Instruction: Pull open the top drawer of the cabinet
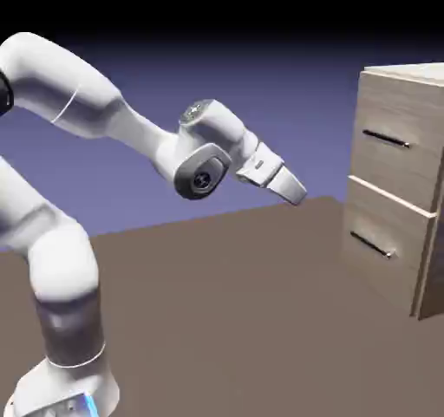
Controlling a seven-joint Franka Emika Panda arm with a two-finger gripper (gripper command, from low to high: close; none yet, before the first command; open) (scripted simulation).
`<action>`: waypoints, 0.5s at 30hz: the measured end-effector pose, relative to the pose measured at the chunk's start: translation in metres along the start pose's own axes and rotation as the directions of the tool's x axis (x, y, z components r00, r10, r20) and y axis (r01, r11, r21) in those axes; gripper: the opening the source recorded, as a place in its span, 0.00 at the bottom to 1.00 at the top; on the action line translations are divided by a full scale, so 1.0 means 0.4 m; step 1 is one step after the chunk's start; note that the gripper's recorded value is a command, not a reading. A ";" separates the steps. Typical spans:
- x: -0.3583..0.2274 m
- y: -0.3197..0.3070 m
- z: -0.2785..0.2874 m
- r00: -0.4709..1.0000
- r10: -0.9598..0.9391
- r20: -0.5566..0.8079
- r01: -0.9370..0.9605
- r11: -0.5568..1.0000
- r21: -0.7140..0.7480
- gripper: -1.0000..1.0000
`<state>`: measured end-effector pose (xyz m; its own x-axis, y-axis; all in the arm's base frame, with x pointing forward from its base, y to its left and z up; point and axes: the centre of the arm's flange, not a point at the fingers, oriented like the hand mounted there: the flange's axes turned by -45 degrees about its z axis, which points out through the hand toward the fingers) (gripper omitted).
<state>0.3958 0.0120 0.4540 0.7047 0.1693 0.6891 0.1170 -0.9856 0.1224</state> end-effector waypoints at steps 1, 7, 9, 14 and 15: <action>0.005 -0.014 0.016 0.995 -0.097 0.020 0.097 0.995 -0.007 0.50; 0.016 -0.100 0.120 0.775 -0.617 0.138 0.619 0.785 0.029 0.50; 0.013 -0.127 0.156 0.641 -0.750 0.164 0.752 0.656 0.066 0.50; -0.003 -0.191 0.243 0.228 -0.959 0.170 0.950 0.257 0.177 0.50; -0.007 -0.203 0.260 0.139 -0.977 0.162 0.965 0.170 0.199 0.50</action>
<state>0.4570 0.0910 0.3680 0.0967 0.9855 -0.1395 0.8392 -0.0053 0.5438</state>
